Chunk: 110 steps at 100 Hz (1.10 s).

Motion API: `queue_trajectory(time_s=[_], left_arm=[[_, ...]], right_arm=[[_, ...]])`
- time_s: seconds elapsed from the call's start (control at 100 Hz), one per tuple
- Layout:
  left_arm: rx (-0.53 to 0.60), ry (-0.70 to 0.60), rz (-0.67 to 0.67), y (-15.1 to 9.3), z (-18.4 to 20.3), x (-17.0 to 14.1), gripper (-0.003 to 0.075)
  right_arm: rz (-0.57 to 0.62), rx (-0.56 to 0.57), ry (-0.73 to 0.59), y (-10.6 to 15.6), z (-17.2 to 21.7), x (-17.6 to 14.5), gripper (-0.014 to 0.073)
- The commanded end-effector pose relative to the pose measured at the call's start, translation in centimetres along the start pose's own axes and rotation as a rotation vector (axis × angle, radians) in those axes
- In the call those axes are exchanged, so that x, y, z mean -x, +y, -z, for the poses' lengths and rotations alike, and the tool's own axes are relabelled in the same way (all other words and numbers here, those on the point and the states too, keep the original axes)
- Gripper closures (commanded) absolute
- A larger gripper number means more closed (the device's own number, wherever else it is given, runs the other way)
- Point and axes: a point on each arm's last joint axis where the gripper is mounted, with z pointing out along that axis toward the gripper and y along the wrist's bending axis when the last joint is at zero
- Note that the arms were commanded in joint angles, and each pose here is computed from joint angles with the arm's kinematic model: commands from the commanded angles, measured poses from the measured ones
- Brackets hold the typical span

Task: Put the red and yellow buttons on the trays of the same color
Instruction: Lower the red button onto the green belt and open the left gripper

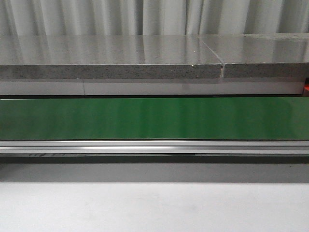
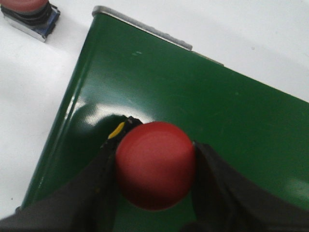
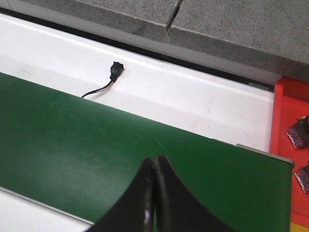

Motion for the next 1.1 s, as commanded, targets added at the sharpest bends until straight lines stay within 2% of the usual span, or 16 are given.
queue_trajectory(time_s=[0.0,0.09,0.14,0.26,0.33,0.38,0.81,0.95,1.09], left_arm=[[-0.022,-0.066,-0.013,-0.7,1.2,0.7,0.0720],[-0.022,-0.058,-0.039,-0.8,1.2,0.6,0.0617],[-0.022,-0.052,-0.044,-0.8,1.2,0.6,0.0525],[-0.025,-0.049,-0.061,-0.8,1.2,0.5,0.0223],[-0.028,-0.052,-0.062,-0.9,1.3,0.6,0.0093],[-0.032,-0.053,-0.065,-1.1,1.4,0.6,0.0045],[-0.114,-0.159,-0.125,-4.3,4.9,2.8,0.0050],[-0.113,-0.207,-0.120,-4.2,6.0,3.5,0.0050],[-0.057,-0.248,-0.138,-3.1,7.2,3.7,0.0050]], right_arm=[[0.012,-0.028,-0.105,-0.1,1.1,1.6,0.0663],[0.012,-0.028,-0.105,-0.1,1.1,1.6,0.0663],[0.012,-0.028,-0.105,-0.1,1.1,1.6,0.0663],[0.012,-0.028,-0.105,-0.1,1.1,1.6,0.0663],[0.012,-0.028,-0.105,-0.1,1.1,1.6,0.0663],[0.012,-0.028,-0.105,-0.1,1.1,1.6,0.0663],[0.012,-0.028,-0.105,-0.1,1.1,1.6,0.0663],[0.012,-0.028,-0.105,-0.1,1.1,1.6,0.0663],[0.012,-0.028,-0.105,-0.1,1.1,1.6,0.0663]])
